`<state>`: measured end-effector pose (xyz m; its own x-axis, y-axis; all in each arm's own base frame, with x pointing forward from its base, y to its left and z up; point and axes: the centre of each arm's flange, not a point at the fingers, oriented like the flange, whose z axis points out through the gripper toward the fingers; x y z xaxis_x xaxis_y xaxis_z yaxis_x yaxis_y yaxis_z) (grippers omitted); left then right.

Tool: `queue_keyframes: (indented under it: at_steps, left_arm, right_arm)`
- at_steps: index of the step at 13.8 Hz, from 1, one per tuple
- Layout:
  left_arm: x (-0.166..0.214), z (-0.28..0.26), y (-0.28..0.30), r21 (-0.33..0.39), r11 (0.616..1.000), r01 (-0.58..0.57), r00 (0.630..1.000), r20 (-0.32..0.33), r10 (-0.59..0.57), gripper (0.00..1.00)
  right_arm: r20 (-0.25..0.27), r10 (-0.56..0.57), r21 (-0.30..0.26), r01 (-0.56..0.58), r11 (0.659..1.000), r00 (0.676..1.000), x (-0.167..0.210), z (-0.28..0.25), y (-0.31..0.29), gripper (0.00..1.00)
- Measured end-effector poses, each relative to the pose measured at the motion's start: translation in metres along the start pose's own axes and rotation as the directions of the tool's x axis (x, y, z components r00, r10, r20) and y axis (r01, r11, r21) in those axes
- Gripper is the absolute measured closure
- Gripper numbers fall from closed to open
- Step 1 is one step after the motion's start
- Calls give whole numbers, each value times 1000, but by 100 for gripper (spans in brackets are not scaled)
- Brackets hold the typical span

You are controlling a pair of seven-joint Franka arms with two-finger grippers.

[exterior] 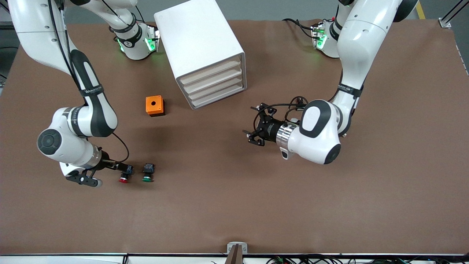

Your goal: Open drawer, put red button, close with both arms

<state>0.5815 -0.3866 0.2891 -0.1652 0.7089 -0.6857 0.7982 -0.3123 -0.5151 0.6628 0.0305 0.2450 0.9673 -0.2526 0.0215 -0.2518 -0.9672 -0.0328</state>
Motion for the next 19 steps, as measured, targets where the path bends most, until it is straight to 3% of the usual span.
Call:
queue_keyframes:
  at_steps: [3, 7, 11, 14, 16, 18, 19]
  left_arm:
    - [13, 47, 4, 119, 977, 176, 984, -31, -173, 0]
    - [6, 82, -2, 215, 934, 286, 958, -32, -285, 0]
    - [10, 111, -1, 264, 876, 404, 914, -74, -399, 0]
    - [19, 138, -5, 320, 804, 501, 865, -141, -482, 0]
    - [19, 157, -8, 338, 781, 525, 851, -175, -496, 1]
    - [13, 172, -14, 343, 770, 538, 843, -202, -499, 4]
    - [11, 177, -16, 343, 763, 548, 836, -213, -505, 12]
  right_arm:
    - [-17, 7, 4, -7, 1000, 1000, -16, 28, -4, 0]
    - [-4, 37, -1, -37, 999, 999, -22, 39, -3, 1]
    - [14, 58, -8, -58, 998, 998, -27, 48, -3, 4]
    - [31, 62, -14, -61, 998, 998, -30, 59, -2, 6]
    - [39, 62, -17, -61, 998, 997, -32, 65, -1, 7]
    - [39, 62, -17, -61, 998, 997, -31, 66, -2, 8]
    - [37, 62, -16, -61, 998, 997, -29, 66, -2, 9]
